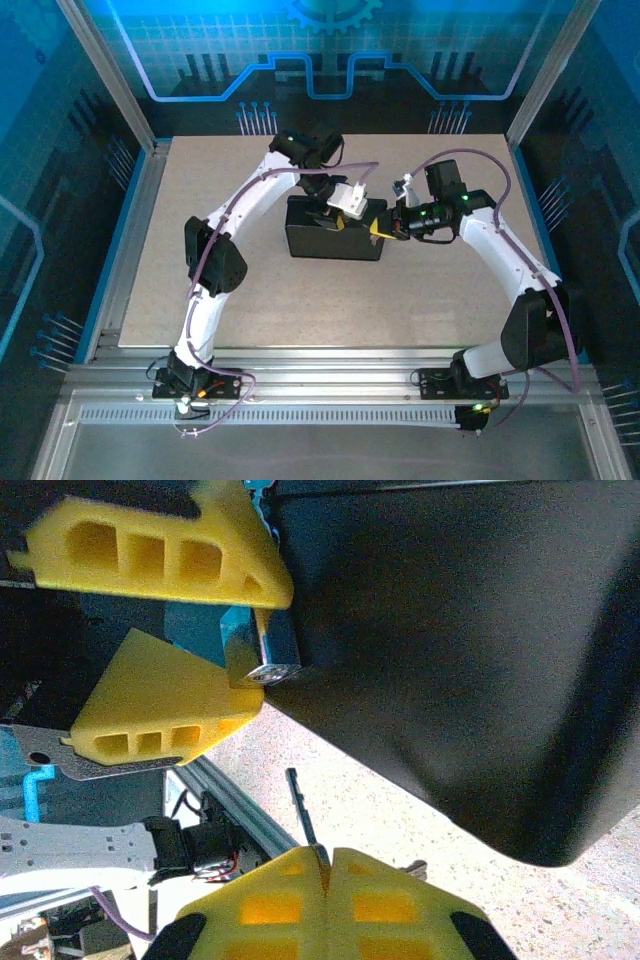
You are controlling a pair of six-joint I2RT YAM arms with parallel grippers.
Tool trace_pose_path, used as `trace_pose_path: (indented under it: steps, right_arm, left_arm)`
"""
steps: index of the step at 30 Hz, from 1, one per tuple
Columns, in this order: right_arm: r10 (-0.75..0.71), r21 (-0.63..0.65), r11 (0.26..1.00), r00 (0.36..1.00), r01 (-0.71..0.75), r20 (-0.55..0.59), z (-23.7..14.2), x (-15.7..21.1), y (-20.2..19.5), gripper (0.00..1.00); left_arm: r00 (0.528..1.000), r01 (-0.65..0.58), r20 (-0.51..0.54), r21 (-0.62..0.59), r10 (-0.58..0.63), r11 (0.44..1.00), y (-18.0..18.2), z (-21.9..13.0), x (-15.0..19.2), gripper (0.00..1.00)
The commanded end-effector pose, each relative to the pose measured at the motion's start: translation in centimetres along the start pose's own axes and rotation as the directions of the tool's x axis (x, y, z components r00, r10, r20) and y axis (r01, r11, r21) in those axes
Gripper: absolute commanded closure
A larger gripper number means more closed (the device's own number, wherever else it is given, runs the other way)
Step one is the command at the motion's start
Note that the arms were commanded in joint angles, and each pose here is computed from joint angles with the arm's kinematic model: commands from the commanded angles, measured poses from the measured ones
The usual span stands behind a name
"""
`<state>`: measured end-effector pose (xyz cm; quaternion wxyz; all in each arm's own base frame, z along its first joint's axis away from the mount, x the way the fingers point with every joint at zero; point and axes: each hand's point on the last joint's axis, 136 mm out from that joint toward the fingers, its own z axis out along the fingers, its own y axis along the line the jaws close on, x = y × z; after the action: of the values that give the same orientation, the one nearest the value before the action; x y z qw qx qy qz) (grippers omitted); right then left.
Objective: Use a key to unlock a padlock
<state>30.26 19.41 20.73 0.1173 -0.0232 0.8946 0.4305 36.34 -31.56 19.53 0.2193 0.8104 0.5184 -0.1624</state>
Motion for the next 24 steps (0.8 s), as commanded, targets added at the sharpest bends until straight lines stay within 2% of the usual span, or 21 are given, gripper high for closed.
trace_pose_path:
  steps: [1,13,19,24]
  right_arm:
    - [-0.014,-0.031,0.999,1.000,0.014,-0.005,-0.6,-0.2,1.0,1.00]
    - [-0.066,-0.062,0.996,0.998,0.065,-0.013,-1.4,-0.5,2.5,0.99]
    - [-0.079,-0.061,0.995,0.997,0.078,-0.017,-1.6,-0.7,2.5,0.99]
    - [-0.074,-0.058,0.996,0.997,0.072,-0.021,-1.5,-1.0,2.2,0.99]
  left_arm:
    - [1.000,-0.020,0.002,0.030,0.020,0.999,-0.4,0.9,0.5,0.55]
    - [1.000,-0.004,0.015,-0.020,0.005,1.000,0.1,-0.4,-0.8,0.80]
    - [0.999,0.015,0.029,-0.043,-0.013,0.999,0.5,-1.0,-1.4,0.83]
    - [0.998,0.046,0.051,-0.067,-0.043,0.997,1.0,-1.4,-1.7,0.90]
